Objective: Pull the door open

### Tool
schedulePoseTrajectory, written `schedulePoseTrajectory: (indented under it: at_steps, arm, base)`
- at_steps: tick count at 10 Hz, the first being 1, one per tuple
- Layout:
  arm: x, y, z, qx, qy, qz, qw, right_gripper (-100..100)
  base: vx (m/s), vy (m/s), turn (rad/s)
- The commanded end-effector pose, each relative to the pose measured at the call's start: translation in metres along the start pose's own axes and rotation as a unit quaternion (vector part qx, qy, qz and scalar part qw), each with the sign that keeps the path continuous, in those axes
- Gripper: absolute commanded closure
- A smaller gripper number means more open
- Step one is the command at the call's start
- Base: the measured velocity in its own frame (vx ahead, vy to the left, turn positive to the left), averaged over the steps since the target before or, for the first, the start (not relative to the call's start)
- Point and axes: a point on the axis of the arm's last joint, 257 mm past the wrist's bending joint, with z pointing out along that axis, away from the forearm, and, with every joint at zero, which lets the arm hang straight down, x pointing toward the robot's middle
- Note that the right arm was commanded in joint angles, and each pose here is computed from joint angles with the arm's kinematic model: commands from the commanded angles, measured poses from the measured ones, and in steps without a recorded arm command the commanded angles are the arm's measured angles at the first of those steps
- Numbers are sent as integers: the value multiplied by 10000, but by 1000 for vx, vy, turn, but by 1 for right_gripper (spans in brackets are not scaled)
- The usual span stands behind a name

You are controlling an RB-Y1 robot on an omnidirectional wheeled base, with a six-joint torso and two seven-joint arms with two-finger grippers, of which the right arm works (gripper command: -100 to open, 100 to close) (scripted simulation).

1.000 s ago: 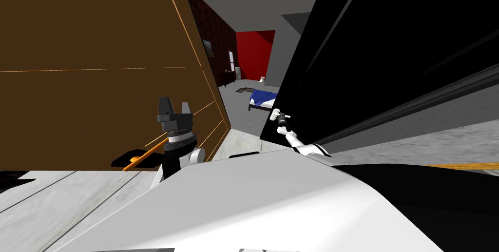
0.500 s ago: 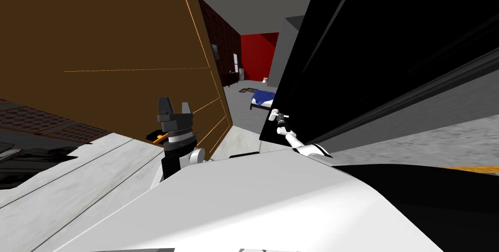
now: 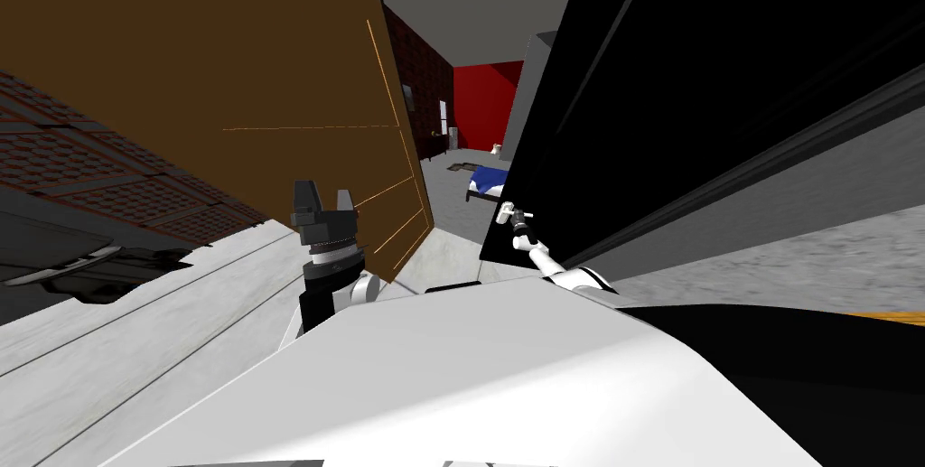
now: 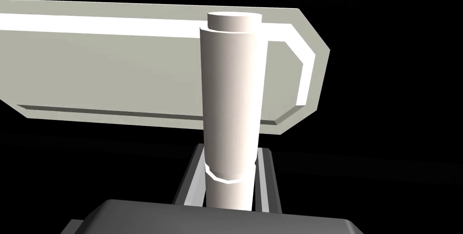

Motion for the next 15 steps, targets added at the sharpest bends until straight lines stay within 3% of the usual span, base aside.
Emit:
schedulePoseTrajectory:
  at_steps: [1, 8, 11, 15]
  arm:
    - [27, 6, -6, -7, 61, -3, 10000, 100]
    - [203, 22, -60, -23, 444, -7, 9990, 100]
    - [241, 17, -72, -15, 500, -2, 9987, 100]
    - [340, 14, -148, -18, 771, -10, 9970, 100]
  base:
    - [-145, -35, 85]
    - [-227, -65, 123]
    - [-176, -62, 76]
    - [-214, -67, 123]
